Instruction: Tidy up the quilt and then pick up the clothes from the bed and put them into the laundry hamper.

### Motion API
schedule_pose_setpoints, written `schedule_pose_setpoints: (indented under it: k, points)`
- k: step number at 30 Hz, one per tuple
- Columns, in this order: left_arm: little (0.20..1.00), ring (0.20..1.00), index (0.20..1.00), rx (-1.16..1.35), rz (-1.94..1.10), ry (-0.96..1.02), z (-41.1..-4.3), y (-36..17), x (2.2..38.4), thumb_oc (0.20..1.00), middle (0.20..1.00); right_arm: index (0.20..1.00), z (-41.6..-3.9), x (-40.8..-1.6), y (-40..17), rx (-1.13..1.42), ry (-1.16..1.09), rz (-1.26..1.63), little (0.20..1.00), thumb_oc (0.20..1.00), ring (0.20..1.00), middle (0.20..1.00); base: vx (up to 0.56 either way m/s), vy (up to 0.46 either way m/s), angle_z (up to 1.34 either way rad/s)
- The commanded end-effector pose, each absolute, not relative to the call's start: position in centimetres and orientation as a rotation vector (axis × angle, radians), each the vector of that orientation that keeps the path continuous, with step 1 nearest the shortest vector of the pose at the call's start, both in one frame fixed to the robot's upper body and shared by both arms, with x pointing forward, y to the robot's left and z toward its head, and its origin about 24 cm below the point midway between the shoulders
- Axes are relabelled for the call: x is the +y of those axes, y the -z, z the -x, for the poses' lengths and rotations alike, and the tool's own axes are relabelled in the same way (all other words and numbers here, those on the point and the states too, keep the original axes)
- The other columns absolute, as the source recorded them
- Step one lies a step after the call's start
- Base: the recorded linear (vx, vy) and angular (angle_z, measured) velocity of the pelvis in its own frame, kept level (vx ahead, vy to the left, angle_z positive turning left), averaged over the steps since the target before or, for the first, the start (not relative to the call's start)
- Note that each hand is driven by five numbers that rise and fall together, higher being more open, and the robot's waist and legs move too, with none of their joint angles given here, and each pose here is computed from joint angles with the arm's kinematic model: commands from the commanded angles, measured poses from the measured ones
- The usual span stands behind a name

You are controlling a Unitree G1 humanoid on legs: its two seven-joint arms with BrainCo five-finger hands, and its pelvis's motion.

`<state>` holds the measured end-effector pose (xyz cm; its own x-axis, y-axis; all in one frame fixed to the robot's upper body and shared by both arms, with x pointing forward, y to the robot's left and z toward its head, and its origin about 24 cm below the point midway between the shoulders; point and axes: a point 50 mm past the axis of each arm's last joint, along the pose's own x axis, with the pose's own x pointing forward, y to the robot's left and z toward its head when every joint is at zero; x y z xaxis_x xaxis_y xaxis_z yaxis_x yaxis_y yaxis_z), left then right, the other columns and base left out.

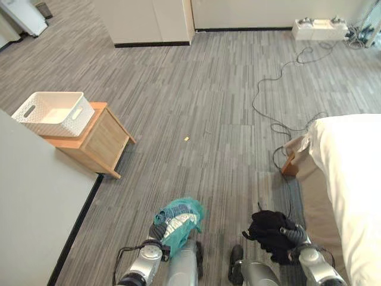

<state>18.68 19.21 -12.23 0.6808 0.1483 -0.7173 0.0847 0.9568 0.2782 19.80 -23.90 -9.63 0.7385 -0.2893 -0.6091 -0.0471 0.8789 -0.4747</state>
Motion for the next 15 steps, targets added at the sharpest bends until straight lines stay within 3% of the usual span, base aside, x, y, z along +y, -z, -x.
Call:
schedule_pose_setpoints:
  k: [1, 10, 15]
  points:
    - [0.200, 0.200, 0.200, 0.721, -0.247, -0.089, -20.8, 10.7, 19.3, 0.200, 0.200, 0.200, -21.0, -24.9, 7.2, 0.595, 0.167, 0.496, 0.200, 0.200, 0.200, 0.200, 0.60, 0.142, -0.65]
    - [0.200, 0.200, 0.200, 0.790, -0.287, -0.114, -18.9, 11.6, 20.5, 0.200, 0.200, 0.200, -21.5, -23.0, 6.7, 0.530, 0.144, 0.480, 0.200, 0.200, 0.200, 0.200, 0.61, 0.176, -0.05]
    - [0.200, 0.200, 0.200, 0.720, -0.325, -0.108, -20.6, 10.5, 20.5, 0.200, 0.200, 0.200, -22.8, -22.6, 5.3, 0.451, 0.147, 0.450, 0.200, 0.200, 0.200, 0.200, 0.60, 0.164, 0.35]
